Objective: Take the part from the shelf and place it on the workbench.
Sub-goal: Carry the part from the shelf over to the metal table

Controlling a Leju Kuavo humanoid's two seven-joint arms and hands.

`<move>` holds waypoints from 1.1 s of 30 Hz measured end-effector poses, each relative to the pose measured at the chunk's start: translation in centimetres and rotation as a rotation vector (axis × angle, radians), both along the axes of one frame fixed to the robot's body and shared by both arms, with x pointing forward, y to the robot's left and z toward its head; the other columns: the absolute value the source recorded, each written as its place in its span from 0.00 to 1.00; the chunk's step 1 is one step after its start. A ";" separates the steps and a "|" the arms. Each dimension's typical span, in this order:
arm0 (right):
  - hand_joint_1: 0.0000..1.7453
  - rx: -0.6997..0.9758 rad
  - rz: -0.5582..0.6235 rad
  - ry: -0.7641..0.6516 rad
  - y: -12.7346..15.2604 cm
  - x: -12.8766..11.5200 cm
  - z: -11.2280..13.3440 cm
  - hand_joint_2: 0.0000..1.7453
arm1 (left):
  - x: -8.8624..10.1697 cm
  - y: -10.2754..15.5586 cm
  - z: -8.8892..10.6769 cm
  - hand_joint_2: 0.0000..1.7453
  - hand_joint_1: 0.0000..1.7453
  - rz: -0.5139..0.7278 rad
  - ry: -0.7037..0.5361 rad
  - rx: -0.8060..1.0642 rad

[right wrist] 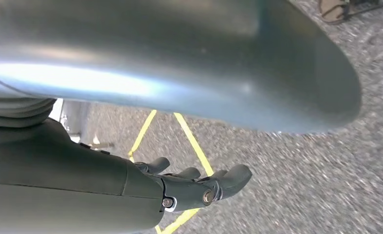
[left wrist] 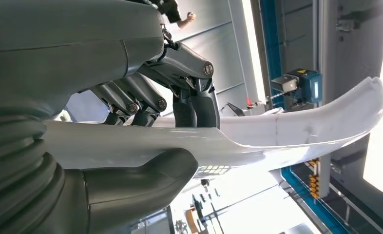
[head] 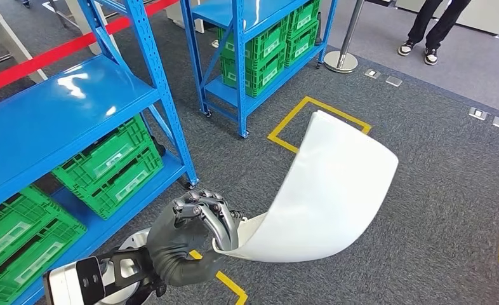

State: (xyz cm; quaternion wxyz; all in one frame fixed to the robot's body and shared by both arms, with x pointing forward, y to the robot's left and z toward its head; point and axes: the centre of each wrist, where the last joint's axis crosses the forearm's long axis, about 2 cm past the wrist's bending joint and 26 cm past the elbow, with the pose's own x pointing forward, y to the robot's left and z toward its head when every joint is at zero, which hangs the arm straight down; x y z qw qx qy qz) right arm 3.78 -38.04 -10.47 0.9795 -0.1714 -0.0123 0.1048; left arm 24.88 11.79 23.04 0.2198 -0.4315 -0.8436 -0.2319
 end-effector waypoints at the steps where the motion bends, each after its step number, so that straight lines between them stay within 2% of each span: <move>1: 0.00 0.000 -0.003 0.002 0.0 -0.1 0.0 0.00 | 0.0 -0.1 0.0 1.00 1.00 -0.002 0.000 0.000; 33: 0.00 0.010 -0.013 0.024 0.9 -0.9 -0.2 0.00 | -0.7 -0.5 -0.8 1.00 1.00 -0.024 0.025 0.010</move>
